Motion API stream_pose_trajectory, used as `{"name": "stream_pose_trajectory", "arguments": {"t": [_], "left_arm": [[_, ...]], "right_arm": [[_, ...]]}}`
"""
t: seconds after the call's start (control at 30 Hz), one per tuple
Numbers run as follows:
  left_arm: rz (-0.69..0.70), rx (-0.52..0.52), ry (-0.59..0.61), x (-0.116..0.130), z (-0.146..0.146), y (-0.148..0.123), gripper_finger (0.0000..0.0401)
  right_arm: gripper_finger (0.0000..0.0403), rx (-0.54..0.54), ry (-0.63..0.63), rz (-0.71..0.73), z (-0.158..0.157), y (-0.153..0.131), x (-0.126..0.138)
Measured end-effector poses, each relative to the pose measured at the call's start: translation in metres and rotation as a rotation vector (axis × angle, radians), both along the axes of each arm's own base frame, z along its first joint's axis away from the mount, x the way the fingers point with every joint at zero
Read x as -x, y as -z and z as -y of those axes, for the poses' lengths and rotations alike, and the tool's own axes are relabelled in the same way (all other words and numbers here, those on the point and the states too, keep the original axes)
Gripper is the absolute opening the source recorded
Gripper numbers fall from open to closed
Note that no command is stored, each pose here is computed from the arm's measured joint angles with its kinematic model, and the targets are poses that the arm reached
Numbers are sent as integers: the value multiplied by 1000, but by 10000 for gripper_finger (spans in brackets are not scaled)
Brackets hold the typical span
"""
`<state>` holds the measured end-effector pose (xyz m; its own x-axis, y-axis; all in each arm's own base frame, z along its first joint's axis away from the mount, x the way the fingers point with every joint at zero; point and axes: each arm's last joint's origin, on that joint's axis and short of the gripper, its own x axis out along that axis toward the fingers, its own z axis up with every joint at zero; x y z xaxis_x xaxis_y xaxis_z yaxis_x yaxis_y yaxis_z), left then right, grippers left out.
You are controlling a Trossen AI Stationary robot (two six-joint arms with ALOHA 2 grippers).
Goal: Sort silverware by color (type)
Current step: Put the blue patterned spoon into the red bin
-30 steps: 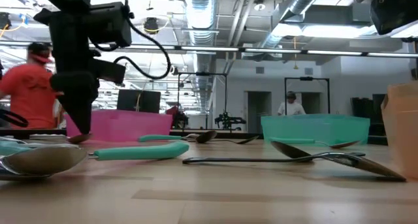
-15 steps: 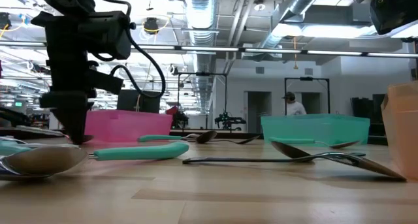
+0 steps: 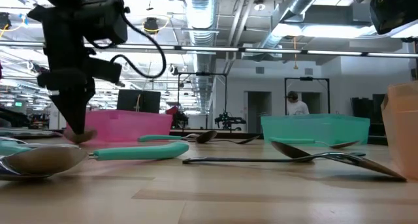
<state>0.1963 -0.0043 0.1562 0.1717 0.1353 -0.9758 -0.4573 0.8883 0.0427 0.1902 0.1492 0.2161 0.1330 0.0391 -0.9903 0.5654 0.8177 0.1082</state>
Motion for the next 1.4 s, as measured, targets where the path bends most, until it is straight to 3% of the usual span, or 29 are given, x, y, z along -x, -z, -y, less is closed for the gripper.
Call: {"name": "stream_pose_trajectory", "arguments": {"t": [0.13,0.77,1.0,1.23,1.4], "left_arm": [[84,-30,69,-6,0,-5,2],[234,-148,390,-25,-4,-12,0],[298,-109,486,-31,-9,-14,0],[336,-14,499,-31,-15,-16,0],[407,-38,522,-29,-19,-27,0]], "right_arm": [[180,-10,-8,-4,0,0,0],[180,-48,-109,1,-3,-1,-1],[180,-100,-207,111,-9,-4,-10],[180,-150,-277,235,-12,-12,-19],[180,-155,-300,287,-4,-25,-20]]}}
